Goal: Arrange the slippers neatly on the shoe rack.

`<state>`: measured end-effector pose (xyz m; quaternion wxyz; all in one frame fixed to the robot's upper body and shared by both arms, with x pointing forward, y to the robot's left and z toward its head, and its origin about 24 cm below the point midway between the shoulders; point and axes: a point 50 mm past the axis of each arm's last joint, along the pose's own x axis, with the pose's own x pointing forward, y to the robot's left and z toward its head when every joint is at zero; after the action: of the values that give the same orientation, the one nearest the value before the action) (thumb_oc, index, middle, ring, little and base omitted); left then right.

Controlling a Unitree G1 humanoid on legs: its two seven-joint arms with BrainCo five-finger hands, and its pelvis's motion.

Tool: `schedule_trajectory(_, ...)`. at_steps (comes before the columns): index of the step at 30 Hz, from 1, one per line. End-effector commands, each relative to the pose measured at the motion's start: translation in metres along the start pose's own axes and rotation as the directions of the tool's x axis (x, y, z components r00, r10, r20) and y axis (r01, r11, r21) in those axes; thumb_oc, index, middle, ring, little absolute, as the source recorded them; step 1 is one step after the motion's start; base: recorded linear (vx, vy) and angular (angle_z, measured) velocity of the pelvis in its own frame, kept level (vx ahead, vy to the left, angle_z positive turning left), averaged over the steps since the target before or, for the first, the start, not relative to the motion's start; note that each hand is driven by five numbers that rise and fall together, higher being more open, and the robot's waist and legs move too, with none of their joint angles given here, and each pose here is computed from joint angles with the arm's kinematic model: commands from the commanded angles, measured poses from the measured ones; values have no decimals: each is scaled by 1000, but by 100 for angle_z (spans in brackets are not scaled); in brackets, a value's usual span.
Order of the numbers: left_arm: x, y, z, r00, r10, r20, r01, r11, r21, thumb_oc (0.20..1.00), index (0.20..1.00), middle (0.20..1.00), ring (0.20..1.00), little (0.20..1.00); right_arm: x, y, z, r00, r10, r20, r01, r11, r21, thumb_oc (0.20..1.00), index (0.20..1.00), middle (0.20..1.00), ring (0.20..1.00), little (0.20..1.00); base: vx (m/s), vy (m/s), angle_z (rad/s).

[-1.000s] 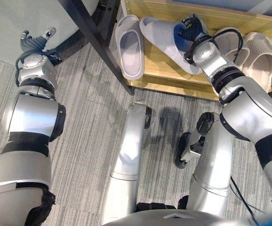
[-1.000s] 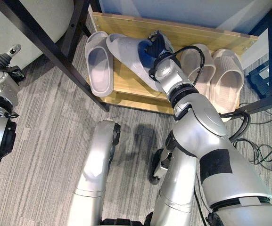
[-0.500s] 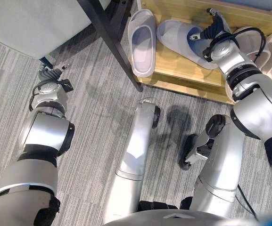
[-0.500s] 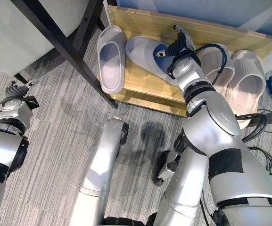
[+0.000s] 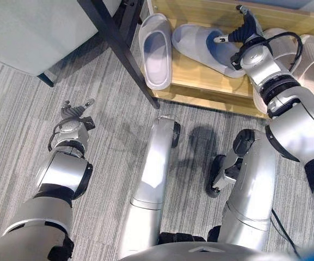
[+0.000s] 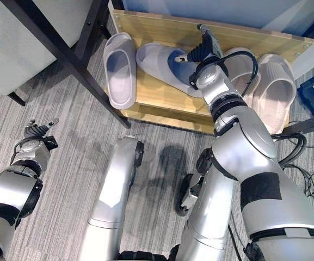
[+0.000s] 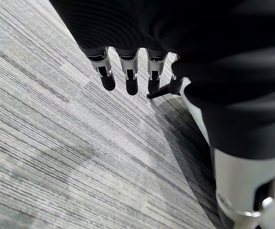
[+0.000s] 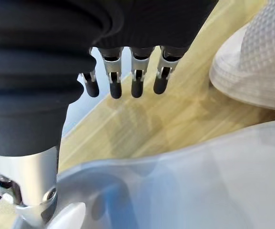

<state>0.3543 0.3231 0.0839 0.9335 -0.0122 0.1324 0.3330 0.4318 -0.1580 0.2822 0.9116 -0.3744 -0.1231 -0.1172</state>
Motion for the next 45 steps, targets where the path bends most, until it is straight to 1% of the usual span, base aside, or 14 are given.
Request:
schedule_trajectory(1,7,29,41,987,75,142,-69,997,-43,1000,1000,1000,1000,1000,3,-8,46,989,-65,137,51,993,103,1000,1000,1000,1000,1000,-51,45,-13)
schedule_trajectory(2,7,31,33,989,79,126,-74,996,-47,1000,1000,1000,1000,1000,2,-5,49,986,-55,160,40,995,96,1000,1000,1000,1000,1000,-40,35,-12)
schedule_trajectory(3,7,35,27,990,87,114,-83,996,-43,1000,1000,1000,1000,1000,1,0,53,980,-34,196,25,999,46,1000,1000,1000,1000,1000,-53,53,-14)
schedule_trajectory(4,7,41,23,989,101,106,-96,994,-47,1000,1000,1000,1000,1000,-3,8,62,963,5,270,9,999,-51,1000,1000,1000,1000,1000,-57,61,-23)
schedule_trajectory(5,8,46,23,988,113,109,-109,993,-42,1000,1000,1000,1000,1000,-7,15,69,948,28,318,0,996,-90,1000,1000,1000,1000,1000,-48,54,-25)
schedule_trajectory(8,8,51,21,987,123,107,-118,992,-47,1000,1000,1000,1000,1000,-11,23,74,933,44,357,-17,997,-79,1000,1000,1000,1000,1000,-27,47,-11)
schedule_trajectory(9,7,52,17,987,127,103,-121,991,-55,1000,1000,1000,1000,1000,-17,29,79,910,57,411,-23,996,-88,1000,1000,1000,1000,1000,-18,35,-7)
schedule_trajectory(11,6,52,8,987,135,89,-129,990,-62,1000,1000,1000,1000,1000,-22,33,81,895,60,441,-21,995,-93,1000,1000,1000,1000,1000,-9,37,-14)
schedule_trajectory(17,1,42,-19,991,128,40,-125,989,-73,1000,1000,1000,1000,1000,-27,33,79,882,19,471,28,995,-94,1000,1000,1000,1000,1000,-1,17,-7)
schedule_trajectory(20,-2,36,-29,992,122,22,-121,991,-64,1000,1000,1000,1000,1000,-30,40,72,887,29,460,20,995,-102,1000,1000,1000,1000,1000,1,5,-4)
schedule_trajectory(32,-7,8,-31,996,90,24,-88,993,-73,1000,1000,1000,1000,1000,-52,81,58,890,112,442,-115,993,-19,1000,1000,1000,1000,1000,1,0,0)
schedule_trajectory(35,-11,1,-42,996,89,-5,-89,994,-69,1000,1000,1000,1000,1000,-60,94,54,905,108,411,-149,986,68,1000,1000,1000,1000,1000,4,6,-3)
schedule_trajectory(38,-14,-4,-48,996,85,-17,-86,994,-66,1000,1000,1000,1000,1000,-68,104,54,904,120,410,-182,976,117,1000,1000,1000,1000,1000,1,-1,-2)
schedule_trajectory(45,-19,-17,-56,998,60,-28,-61,997,-40,1000,1000,1000,1000,1000,-80,115,66,880,142,453,-230,962,146,1000,1000,1000,1000,1000,0,0,0)
